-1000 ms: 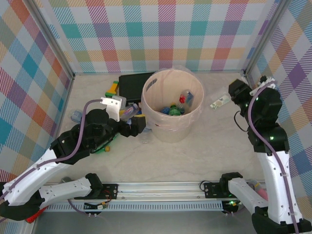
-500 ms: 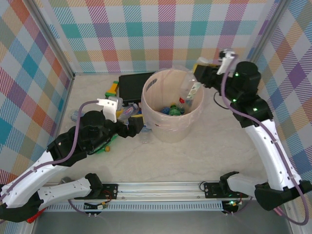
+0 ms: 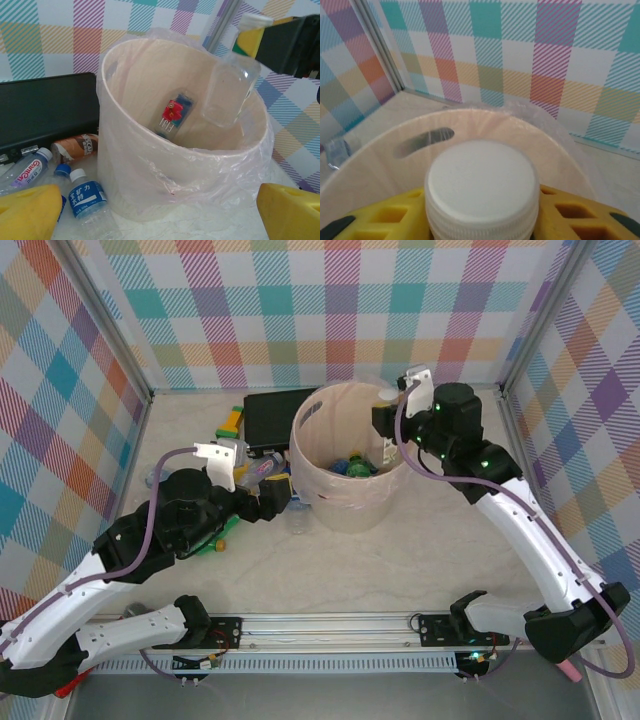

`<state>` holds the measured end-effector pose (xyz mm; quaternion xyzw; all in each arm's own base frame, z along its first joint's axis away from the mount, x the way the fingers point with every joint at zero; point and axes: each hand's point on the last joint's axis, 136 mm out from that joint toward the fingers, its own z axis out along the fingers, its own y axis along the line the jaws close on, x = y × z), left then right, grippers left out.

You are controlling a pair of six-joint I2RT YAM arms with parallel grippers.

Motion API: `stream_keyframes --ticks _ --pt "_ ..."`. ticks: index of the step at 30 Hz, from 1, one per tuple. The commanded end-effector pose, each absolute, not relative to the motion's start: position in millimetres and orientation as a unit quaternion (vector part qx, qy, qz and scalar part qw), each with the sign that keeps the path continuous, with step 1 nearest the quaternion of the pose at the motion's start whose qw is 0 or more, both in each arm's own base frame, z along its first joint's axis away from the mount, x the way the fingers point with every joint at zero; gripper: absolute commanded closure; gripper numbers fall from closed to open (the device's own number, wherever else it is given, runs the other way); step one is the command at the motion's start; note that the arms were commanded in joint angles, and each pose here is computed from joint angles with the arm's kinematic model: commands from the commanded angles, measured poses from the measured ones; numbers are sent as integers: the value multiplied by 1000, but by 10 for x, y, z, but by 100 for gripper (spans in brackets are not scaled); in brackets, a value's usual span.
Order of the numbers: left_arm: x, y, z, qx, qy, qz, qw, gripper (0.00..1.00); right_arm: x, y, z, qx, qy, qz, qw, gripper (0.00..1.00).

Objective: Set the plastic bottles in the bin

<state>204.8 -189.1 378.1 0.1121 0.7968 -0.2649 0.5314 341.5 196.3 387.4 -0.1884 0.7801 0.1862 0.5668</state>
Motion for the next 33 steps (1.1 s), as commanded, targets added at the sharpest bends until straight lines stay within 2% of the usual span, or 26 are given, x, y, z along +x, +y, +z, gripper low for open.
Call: stream_keyframes --ticks 1,12,16,25,33 --pt "2090 -1878 3730 103 801 -255 532 0 3381 1925 4024 -189 764 179 590 39" --pt "2298 -1581 3490 21 820 -171 546 1 3137 2058 4342 -202 737 243 598 17" --pt "2369 -1402 3335 -20 831 -131 540 0 3029 2235 4455 -224 721 290 588 1" --pt "2501 -928 3011 -121 852 -71 505 1 2757 2748 4690 -286 667 384 571 1" --pt "2500 -373 2551 -269 876 -38 398 0 2580 3050 4588 -331 644 417 549 1"
